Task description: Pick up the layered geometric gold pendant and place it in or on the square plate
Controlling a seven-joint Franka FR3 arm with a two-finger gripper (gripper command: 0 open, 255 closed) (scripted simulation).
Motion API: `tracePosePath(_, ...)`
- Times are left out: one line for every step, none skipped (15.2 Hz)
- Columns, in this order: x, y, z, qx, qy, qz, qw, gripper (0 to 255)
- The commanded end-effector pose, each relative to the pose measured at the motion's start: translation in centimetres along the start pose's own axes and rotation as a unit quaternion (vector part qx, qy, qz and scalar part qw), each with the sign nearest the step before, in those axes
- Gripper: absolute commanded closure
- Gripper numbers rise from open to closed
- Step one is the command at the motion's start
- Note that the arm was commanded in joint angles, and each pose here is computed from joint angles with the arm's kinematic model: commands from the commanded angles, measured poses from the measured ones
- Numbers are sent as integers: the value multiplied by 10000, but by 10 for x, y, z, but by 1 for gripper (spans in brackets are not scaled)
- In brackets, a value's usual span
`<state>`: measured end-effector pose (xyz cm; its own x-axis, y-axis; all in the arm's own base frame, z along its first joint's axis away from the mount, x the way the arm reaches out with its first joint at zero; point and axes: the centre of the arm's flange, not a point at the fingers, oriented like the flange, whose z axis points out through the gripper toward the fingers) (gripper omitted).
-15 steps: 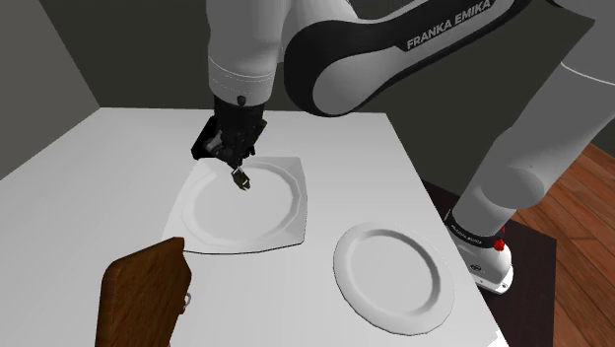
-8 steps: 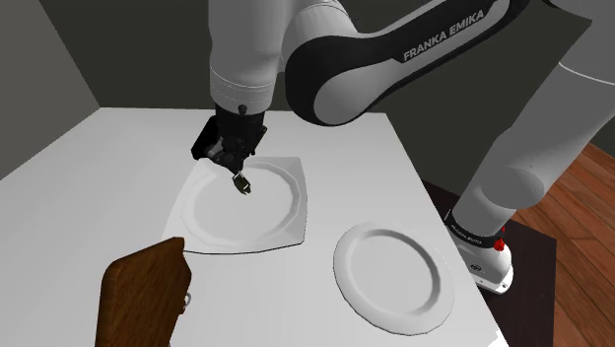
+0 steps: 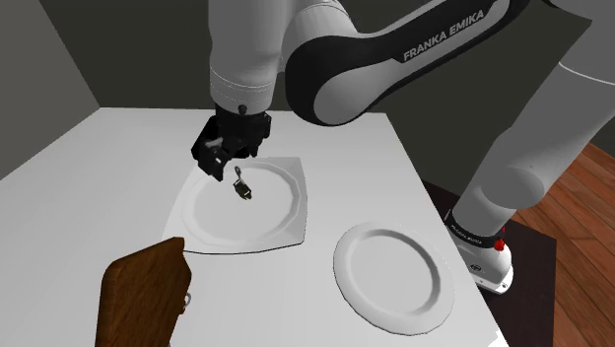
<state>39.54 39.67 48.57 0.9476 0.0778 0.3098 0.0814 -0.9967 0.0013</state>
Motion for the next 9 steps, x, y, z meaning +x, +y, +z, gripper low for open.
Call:
tracePosePath(0, 0, -13, 0, 0, 0, 10000, 0)
tracePosePath(0, 0, -26, 0, 0, 0, 10000, 0)
tracePosePath(0, 0, -40, 0, 0, 0, 10000, 0)
tracePosePath(0, 0, -50, 0, 0, 0, 10000, 0)
tracePosePath(0, 0, -50, 0, 0, 0, 10000, 0)
tracePosePath(0, 0, -50, 0, 0, 0, 10000, 0)
tracePosePath(0, 0, -50, 0, 0, 0, 10000, 0)
tracePosePath(0, 0, -50, 0, 0, 0, 10000, 0)
tracePosePath(0, 0, -50, 0, 0, 0, 10000, 0)
